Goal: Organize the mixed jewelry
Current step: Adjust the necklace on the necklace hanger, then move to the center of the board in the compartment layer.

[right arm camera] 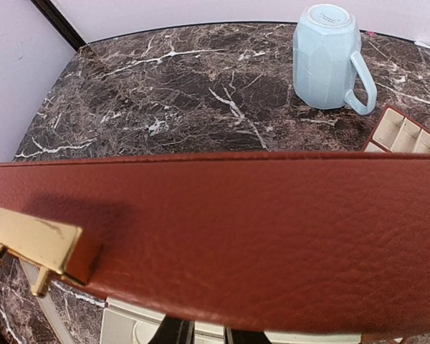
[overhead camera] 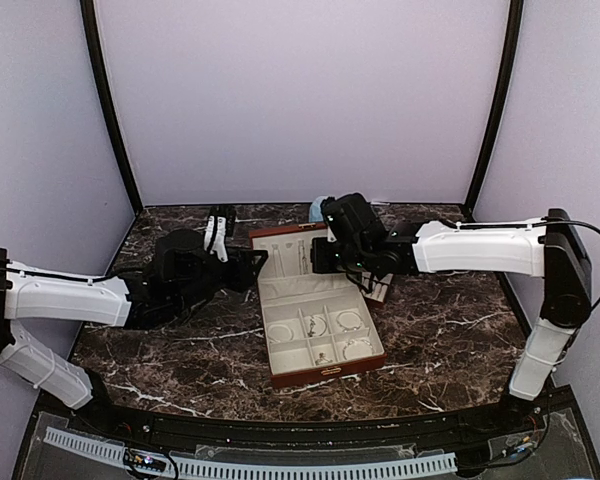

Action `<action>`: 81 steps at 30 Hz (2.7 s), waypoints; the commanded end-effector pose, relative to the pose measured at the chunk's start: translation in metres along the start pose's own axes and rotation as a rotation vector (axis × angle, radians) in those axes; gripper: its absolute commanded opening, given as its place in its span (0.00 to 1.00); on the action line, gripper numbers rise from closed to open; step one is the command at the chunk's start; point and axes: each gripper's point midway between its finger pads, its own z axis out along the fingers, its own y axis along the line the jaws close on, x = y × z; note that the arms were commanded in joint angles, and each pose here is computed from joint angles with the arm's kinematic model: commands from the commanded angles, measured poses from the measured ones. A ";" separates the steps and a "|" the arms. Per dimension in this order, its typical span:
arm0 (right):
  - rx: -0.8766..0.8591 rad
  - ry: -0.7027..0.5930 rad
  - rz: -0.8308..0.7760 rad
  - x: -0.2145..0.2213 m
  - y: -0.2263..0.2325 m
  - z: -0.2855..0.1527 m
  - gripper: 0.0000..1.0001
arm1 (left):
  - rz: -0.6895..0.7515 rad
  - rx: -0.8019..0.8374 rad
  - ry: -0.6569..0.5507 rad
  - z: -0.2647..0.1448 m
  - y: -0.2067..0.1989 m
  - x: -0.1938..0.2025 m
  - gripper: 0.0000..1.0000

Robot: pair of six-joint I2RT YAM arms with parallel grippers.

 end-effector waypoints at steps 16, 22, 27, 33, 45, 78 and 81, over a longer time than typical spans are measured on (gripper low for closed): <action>0.064 -0.087 0.080 -0.023 -0.012 0.008 0.03 | 0.037 -0.035 -0.020 0.015 0.003 -0.010 0.29; 0.076 -0.079 0.100 -0.021 -0.017 0.010 0.00 | 0.039 -0.037 -0.019 0.014 0.004 -0.009 0.27; 0.073 -0.073 0.122 -0.020 -0.022 0.008 0.00 | 0.037 -0.039 -0.021 0.014 0.005 -0.009 0.26; -0.045 -0.079 0.106 -0.023 -0.007 0.001 0.03 | 0.039 -0.043 -0.029 0.011 0.006 -0.011 0.29; -0.177 -0.127 0.013 -0.037 0.006 -0.039 0.21 | 0.026 -0.022 -0.024 -0.010 0.004 -0.021 0.47; 0.319 -0.041 0.353 -0.042 -0.239 -0.038 0.33 | 0.054 -0.228 0.123 -0.064 0.135 -0.073 0.67; 0.397 -0.001 0.392 -0.036 -0.261 -0.018 0.30 | 0.096 -0.283 0.104 -0.071 0.149 -0.083 0.67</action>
